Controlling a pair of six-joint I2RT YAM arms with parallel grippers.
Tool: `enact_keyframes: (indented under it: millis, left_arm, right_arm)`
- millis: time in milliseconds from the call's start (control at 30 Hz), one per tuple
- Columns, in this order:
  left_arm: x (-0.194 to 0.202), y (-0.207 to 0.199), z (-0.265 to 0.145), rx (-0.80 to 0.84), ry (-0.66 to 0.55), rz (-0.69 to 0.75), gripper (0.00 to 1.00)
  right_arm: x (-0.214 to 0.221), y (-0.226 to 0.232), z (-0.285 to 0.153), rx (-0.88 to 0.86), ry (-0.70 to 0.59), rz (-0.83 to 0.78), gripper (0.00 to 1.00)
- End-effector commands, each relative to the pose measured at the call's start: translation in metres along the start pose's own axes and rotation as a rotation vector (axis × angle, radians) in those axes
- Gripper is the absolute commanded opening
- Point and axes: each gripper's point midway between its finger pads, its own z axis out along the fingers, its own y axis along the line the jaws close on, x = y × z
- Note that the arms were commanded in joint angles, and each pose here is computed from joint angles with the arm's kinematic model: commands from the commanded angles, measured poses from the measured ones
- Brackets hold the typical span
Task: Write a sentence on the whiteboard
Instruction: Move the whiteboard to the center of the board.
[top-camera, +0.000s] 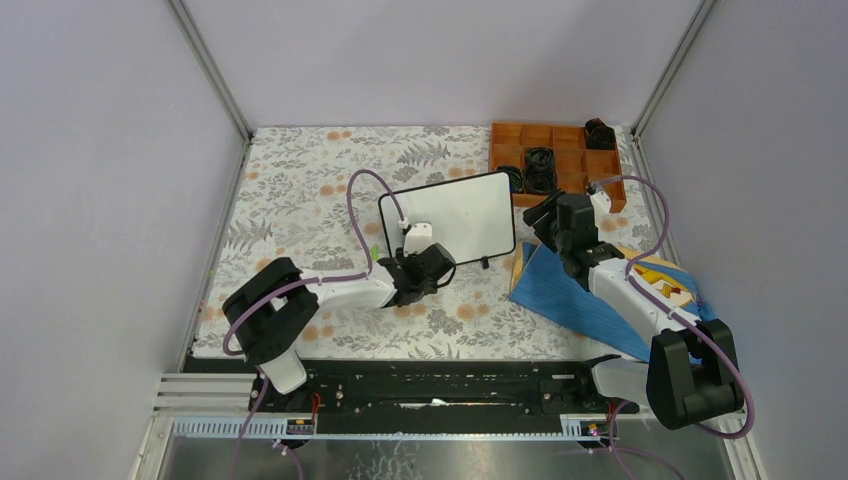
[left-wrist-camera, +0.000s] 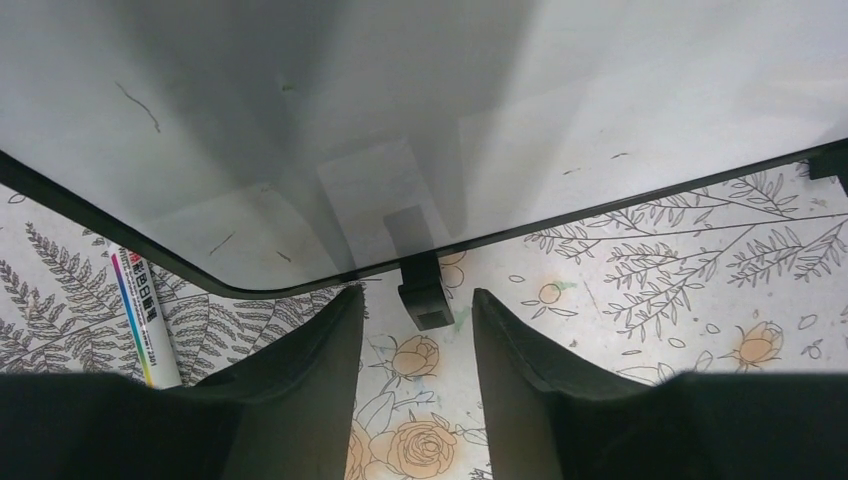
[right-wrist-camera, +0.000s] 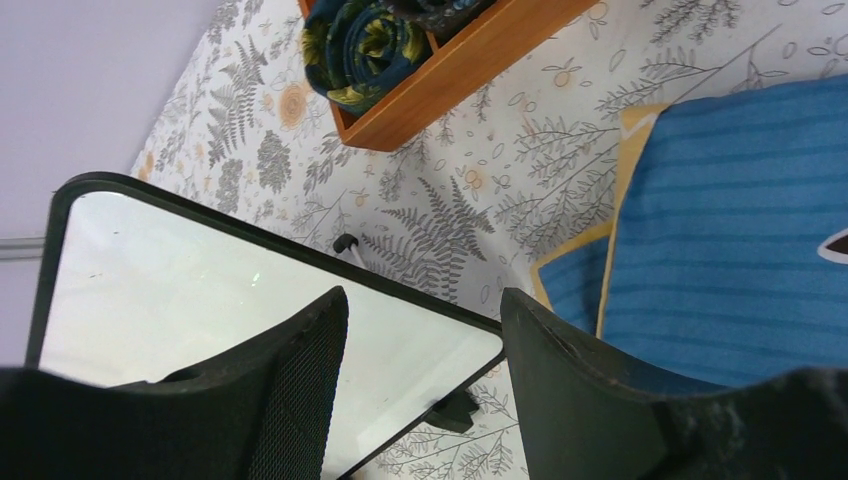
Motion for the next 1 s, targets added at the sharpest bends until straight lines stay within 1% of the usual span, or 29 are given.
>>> enact_keyframes:
  millis: [0,100,433,633,833,967]
  left_arm:
    - [-0.017,-0.008,0.003,-0.010,-0.069,-0.017,0.48]
    - [-0.014,-0.006,0.006,-0.021,-0.066,-0.003,0.43]
    - [-0.011,0.001,0.010,-0.046,-0.072,0.011,0.38]
    - [-0.006,0.005,0.012,-0.054,-0.063,0.022,0.32]
    - [-0.001,0.003,0.010,-0.020,-0.056,0.016,0.31]
    - [0.003,0.002,0.009,0.000,-0.050,0.013,0.26]
  right_arm:
    - [-0.009,0.022,-0.002,-0.094,-0.015,0.011,0.65]
    - [-0.006,0.023,-0.003,-0.117,-0.008,0.006,0.65]
    - [-0.007,0.020,-0.004,-0.108,-0.016,-0.022,0.64]
    - [-0.011,0.017,-0.008,-0.102,-0.040,-0.046,0.65]
    - [-0.014,0.015,-0.010,-0.101,-0.053,-0.078,0.66]
    - [-0.015,0.014,-0.011,-0.099,-0.064,-0.081,0.66]
